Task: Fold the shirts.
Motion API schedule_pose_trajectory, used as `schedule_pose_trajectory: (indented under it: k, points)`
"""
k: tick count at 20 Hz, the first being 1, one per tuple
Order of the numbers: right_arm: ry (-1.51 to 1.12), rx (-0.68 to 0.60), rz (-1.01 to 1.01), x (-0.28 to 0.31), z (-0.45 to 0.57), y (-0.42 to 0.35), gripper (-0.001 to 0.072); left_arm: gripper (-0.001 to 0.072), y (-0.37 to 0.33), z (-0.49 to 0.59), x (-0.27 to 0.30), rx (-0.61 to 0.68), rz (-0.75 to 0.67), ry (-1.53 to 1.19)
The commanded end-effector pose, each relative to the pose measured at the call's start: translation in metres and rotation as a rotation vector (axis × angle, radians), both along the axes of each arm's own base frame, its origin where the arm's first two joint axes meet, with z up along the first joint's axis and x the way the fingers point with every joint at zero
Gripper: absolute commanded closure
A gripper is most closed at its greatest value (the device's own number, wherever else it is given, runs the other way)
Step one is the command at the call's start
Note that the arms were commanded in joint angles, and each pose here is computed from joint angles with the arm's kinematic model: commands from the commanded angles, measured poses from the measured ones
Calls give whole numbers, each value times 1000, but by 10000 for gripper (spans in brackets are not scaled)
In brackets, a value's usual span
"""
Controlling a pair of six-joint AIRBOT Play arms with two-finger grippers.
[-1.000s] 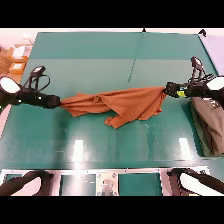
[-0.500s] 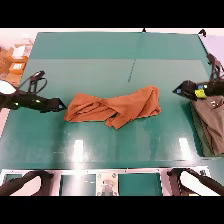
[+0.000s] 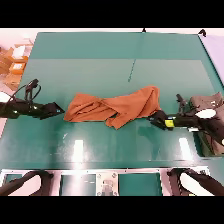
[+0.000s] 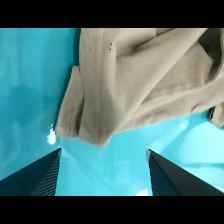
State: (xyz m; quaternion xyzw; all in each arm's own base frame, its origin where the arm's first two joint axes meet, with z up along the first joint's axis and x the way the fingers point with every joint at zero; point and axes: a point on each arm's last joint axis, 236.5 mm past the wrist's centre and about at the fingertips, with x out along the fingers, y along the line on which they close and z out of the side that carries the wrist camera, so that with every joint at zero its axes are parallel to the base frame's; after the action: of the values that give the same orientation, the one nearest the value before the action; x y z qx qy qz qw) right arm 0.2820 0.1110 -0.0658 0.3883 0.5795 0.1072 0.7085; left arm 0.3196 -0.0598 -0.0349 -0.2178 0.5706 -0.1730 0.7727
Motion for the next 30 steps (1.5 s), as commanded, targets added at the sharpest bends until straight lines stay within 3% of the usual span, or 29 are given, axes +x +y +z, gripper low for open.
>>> schedule_pose_trajectory:
  k: [1,3,4,5,14,15,17,18,19,23,26,30]
  points:
    - [-39,25,-68,29,-18,19,332,96,-12,-5,5,-72,43,-38]
    - [-55,21,-60,47,-16,19,458,96,-18,-9,1,-79,30,-33]
    - [-81,15,-46,55,-11,18,594,96,-19,-12,-3,-85,34,-22]
    - [-98,12,-42,60,-7,18,683,96,-19,-18,-6,-84,41,-13]
    - [-129,1,-21,65,-2,18,694,97,-27,-46,-1,-168,151,-8]
    - [-131,0,-19,65,-2,18,694,144,-31,-52,0,-205,169,23]
    - [-130,2,-19,65,-2,17,695,534,-47,-42,11,-313,147,-20]
    - [-127,8,-15,64,-1,18,694,661,-54,-28,18,-358,127,-60]
    - [-124,19,-5,62,2,20,694,686,-56,-13,25,-382,109,-96]
    - [-163,91,51,64,41,18,695,687,-53,42,45,-357,47,-190]
    - [-396,114,98,89,159,-7,695,687,-52,177,66,-324,-21,-499]
    - [-879,-84,85,73,383,-50,695,687,-60,427,14,-198,-93,-1105]
